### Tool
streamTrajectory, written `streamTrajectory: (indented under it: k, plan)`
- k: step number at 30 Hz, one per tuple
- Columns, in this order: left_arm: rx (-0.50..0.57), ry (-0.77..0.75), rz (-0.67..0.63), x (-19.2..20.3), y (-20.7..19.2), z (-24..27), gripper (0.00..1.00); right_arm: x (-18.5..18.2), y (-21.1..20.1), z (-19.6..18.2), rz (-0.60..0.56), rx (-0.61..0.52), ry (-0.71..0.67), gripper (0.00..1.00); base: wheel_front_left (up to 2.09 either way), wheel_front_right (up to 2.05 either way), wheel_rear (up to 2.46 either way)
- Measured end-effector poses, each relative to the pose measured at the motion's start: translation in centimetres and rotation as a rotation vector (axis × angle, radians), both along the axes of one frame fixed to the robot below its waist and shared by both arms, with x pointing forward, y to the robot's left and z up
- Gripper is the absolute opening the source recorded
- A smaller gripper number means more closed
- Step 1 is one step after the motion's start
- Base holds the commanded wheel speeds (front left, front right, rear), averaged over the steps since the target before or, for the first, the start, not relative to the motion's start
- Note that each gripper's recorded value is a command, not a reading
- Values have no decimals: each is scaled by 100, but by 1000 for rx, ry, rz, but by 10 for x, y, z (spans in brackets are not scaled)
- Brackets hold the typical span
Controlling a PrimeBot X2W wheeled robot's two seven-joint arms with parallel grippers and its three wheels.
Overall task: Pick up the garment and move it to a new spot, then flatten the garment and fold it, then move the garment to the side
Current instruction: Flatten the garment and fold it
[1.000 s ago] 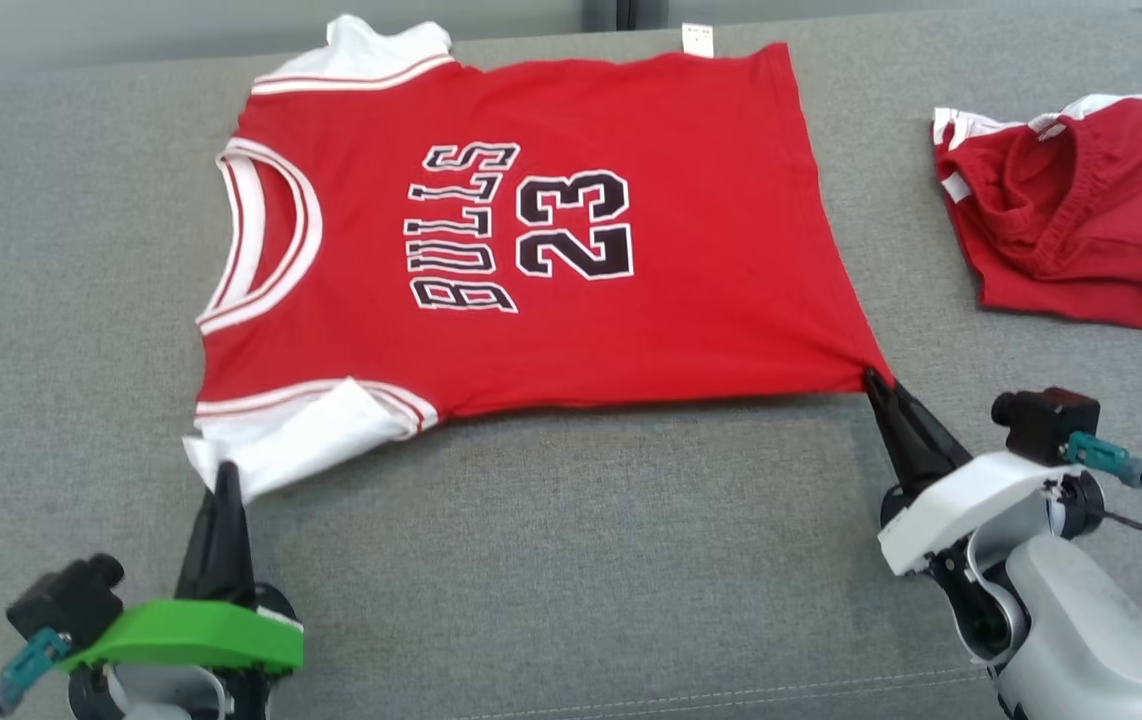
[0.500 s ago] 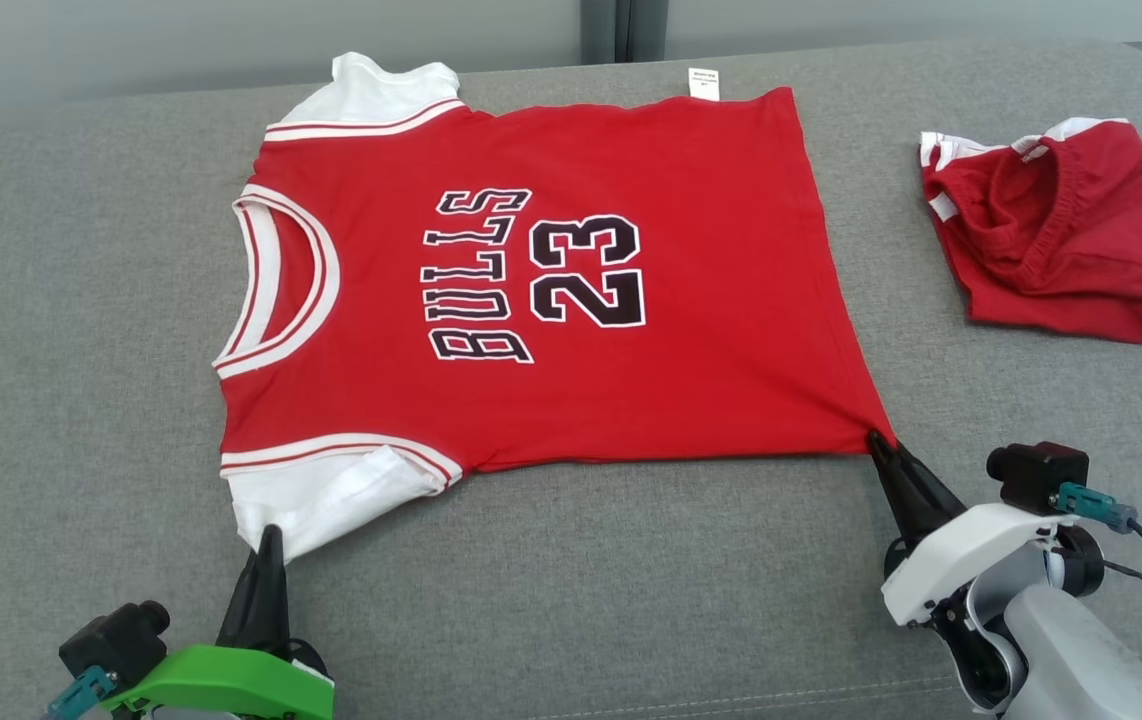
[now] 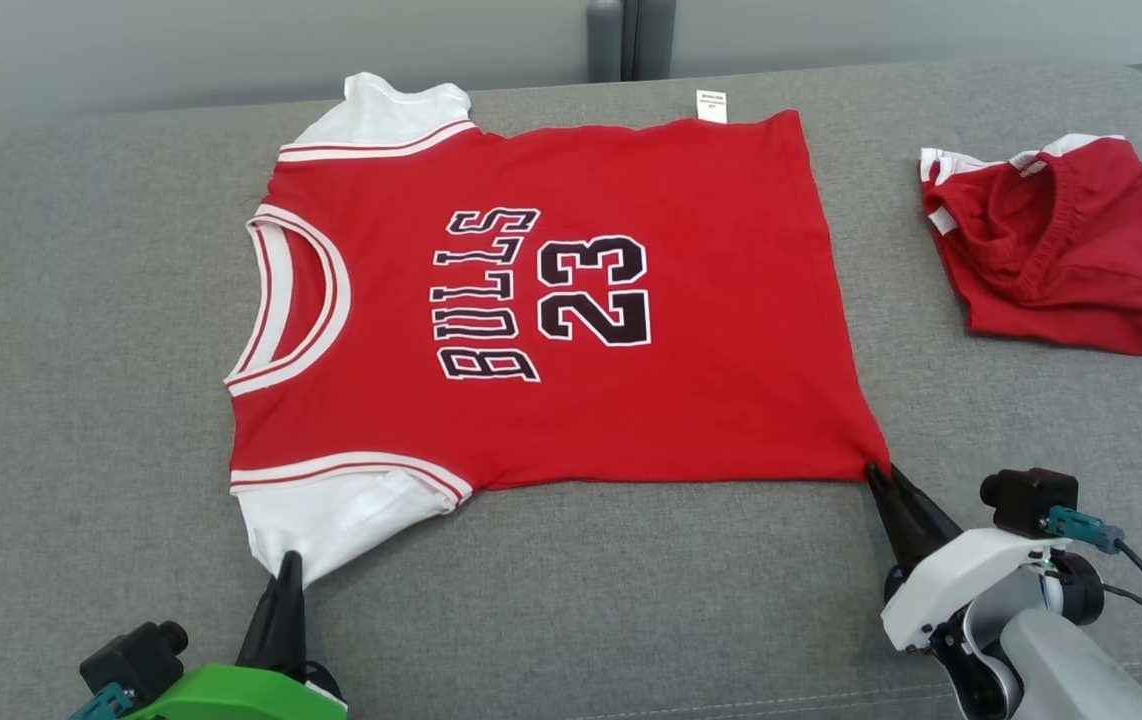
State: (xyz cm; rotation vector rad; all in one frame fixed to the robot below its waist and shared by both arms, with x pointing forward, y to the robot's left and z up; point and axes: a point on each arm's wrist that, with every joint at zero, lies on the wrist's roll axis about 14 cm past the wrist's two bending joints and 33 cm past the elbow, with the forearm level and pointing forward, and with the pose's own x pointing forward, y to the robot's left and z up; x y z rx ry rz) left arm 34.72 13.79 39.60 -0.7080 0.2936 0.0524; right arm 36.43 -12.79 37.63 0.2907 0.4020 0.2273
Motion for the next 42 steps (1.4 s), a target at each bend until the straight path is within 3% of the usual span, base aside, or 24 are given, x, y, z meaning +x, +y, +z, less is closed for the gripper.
streamTrajectory:
  k: [1,2,3,5,24,29,42]
  plan:
    - [-11,-2,0,0,-1,0,80,-1,0,-1,0,-1,2,48,0,0,0]
    - [-18,-2,2,-1,-1,1,90,-2,-1,-2,0,-4,6,66,0,0,0]
    - [-22,-2,3,-1,-1,1,100,-4,-1,-3,-1,-5,11,91,0,0,0]
    - [-29,-1,2,-3,-2,0,100,-10,-3,-7,-4,-7,25,100,0,0,0]
    - [-70,32,-38,-42,-13,-5,100,-11,-37,17,-80,-37,-65,100,0,0,0]
    - [-35,-90,-46,-26,-4,27,100,2,-54,48,-111,-75,-176,100,0,0,0]
    - [106,-432,-98,22,-9,125,100,20,-43,122,-84,-86,-417,100,0,0,0]
